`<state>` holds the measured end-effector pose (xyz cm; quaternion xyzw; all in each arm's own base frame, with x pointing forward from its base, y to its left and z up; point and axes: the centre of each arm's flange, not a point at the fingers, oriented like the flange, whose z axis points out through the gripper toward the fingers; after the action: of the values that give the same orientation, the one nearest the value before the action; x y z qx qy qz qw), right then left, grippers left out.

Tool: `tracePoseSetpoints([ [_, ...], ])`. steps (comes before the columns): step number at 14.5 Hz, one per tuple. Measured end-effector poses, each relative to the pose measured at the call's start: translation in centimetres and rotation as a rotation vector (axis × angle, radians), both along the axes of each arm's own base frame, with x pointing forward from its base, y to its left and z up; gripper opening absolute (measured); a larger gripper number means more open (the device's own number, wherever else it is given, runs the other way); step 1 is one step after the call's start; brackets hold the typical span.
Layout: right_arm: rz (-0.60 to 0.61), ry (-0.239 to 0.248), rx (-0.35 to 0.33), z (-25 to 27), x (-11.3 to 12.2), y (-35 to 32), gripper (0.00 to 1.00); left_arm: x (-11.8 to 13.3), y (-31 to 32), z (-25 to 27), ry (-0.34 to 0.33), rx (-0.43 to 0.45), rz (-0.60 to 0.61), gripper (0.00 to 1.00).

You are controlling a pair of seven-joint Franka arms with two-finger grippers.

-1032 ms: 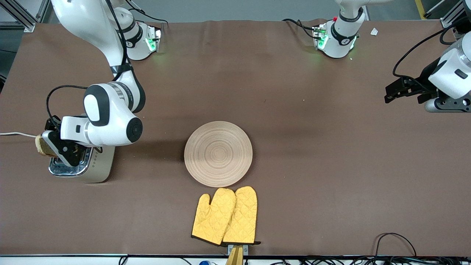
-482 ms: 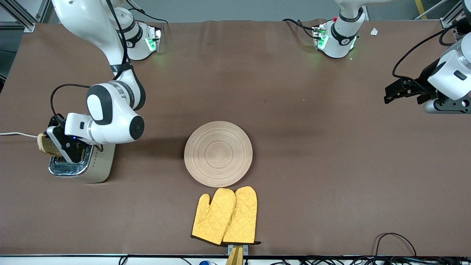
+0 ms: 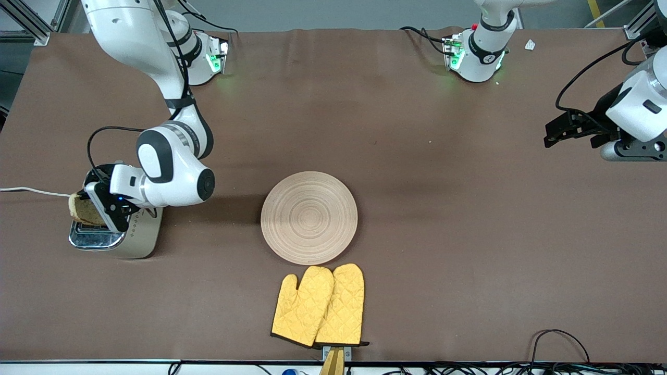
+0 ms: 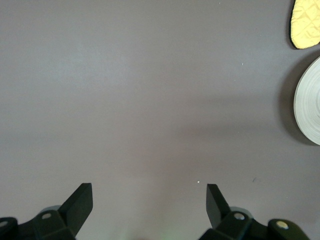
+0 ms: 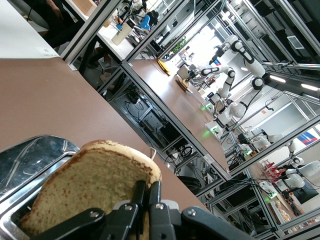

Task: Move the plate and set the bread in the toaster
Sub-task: 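Lower the bread into the toaster slot with the right gripper, then open the right gripper to release the bread in the slot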

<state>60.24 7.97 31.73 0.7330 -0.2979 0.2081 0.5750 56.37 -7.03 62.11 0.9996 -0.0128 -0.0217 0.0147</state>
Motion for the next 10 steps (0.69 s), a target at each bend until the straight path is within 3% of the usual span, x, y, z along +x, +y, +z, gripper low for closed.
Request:
tracePoseSetpoints([
  [3,-0.001,-0.003,-0.001,-0.17,0.05,-0.08,0.06,0.01,0.03,0.00,0.000,0.000,0.000,1.00],
  [6,0.004,-0.019,0.010,0.32,0.52,-0.13,0.15,0.04,0.12,0.01,-0.002,0.000,0.002,1.00],
  [10,0.008,-0.029,0.014,0.75,0.77,0.12,0.57,0.05,0.22,0.13,-0.007,0.006,0.003,1.00],
])
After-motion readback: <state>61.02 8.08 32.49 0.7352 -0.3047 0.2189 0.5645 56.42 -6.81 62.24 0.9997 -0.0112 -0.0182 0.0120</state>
